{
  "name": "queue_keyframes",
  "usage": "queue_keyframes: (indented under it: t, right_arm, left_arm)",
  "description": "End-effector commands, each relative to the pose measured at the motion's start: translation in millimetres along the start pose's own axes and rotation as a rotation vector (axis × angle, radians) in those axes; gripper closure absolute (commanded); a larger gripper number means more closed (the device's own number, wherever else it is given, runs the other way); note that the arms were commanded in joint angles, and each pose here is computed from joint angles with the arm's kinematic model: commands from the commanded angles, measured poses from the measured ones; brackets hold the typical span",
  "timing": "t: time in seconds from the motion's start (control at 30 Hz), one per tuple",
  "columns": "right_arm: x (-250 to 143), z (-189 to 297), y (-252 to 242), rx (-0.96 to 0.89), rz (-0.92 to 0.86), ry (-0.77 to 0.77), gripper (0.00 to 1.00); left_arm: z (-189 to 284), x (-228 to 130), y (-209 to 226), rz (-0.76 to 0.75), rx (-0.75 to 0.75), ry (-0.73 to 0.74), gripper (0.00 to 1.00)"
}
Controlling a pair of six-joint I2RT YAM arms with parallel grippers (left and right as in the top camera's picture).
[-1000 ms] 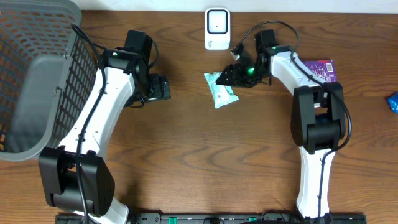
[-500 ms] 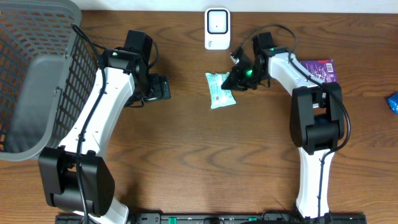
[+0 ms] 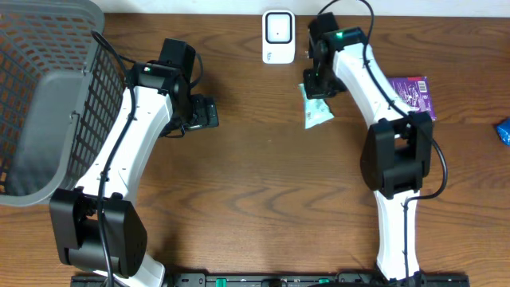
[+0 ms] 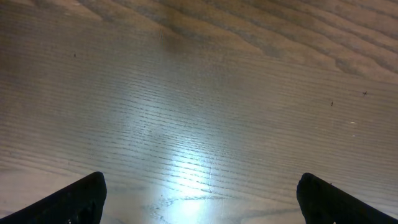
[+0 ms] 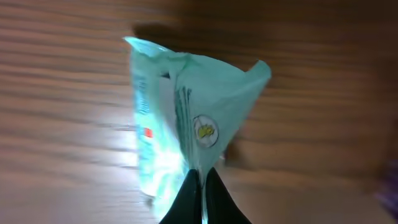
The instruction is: Scan the item barcode
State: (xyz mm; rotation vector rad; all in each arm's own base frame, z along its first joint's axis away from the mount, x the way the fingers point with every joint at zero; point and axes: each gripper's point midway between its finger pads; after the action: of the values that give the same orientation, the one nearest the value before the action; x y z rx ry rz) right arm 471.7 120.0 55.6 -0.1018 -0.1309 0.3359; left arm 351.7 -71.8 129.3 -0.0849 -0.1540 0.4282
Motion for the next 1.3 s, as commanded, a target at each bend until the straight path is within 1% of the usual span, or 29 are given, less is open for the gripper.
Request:
queue_keyframes:
  t: [0.0, 0.13, 0.33, 0.37, 0.43, 0.47, 0.5, 0.6, 0.67, 0.77, 0.8, 0.9, 1.07, 1.17, 1.23, 1.27]
  right_arm:
    - [-2, 14, -39, -0.368, -0.039, 0.011, 0.99]
    - [3, 18, -24, -0.401, 0.002, -0.01, 0.99]
    - [5, 10, -9, -0.329, 0.003, -0.023, 0.99]
    - [5, 7, -8, -0.288, -0.009, -0.02, 0.93]
    - [3, 2, -7, -0.195, -0.039, -0.011, 0.73]
    - [2, -1, -8, -0.141, -0.059, -0.005, 0.61]
    - [0, -4, -9, -0.074, -0.084, 0.003, 0.52]
    - [-3, -9, -13, 0.121, -0.127, 0.012, 0.46]
    - [-6, -10, -16, 0.254, -0.121, 0.004, 0.37]
    - [-11, -12, -19, 0.369, -0.115, -0.005, 0.27]
    - [-13, -14, -20, 0.395, -0.116, -0.007, 0.26]
    - [-16, -24, -19, 0.477, -0.13, -0.022, 0.26]
    - [-14, -39, -1, 0.631, -0.127, -0.09, 0.28]
    - [-15, -48, 4, 0.657, -0.126, -0.11, 0.29]
    - [-17, -56, 5, 0.654, -0.126, -0.113, 0.35]
    - [-18, -58, 6, 0.654, -0.125, -0.114, 0.4]
  left_arm:
    - [1, 1, 3, -0.013, 0.01, -0.008, 0.02]
    - [1, 1, 3, -0.012, 0.011, -0.008, 0.02]
    - [1, 1, 3, -0.013, 0.011, -0.008, 0.02]
    - [1, 1, 3, -0.013, 0.011, -0.008, 0.02]
    - [1, 1, 3, -0.013, 0.01, -0.008, 0.02]
    - [1, 1, 3, -0.013, 0.01, -0.008, 0.02]
    - [1, 1, 3, -0.013, 0.011, -0.008, 0.02]
    - [1, 1, 3, -0.013, 0.01, -0.008, 0.02]
    - [1, 1, 3, -0.013, 0.011, -0.008, 0.02]
    - [1, 0, 3, -0.013, 0.011, -0.007, 0.02]
    - [1, 1, 3, -0.013, 0.011, -0.008, 0.02]
    - [1, 0, 3, -0.013, 0.011, -0.007, 0.02]
    - [1, 1, 3, -0.013, 0.01, -0.008, 0.02]
    - [1, 1, 3, -0.012, 0.011, -0.008, 0.02]
    - [1, 1, 3, -0.013, 0.011, -0.008, 0.02]
    - [1, 1, 3, -0.012, 0.01, -0.008, 0.02]
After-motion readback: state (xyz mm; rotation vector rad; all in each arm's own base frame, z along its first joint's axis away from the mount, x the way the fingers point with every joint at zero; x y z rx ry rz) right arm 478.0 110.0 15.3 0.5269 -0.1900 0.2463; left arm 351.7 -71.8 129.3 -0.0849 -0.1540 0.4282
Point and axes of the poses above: each gripper's point midway between its finger pads, its own z axis back along the fingers, its own y axis along the line the jaws close on, x = y × z, and after that the axes turned 14 degrees about z, right-handed
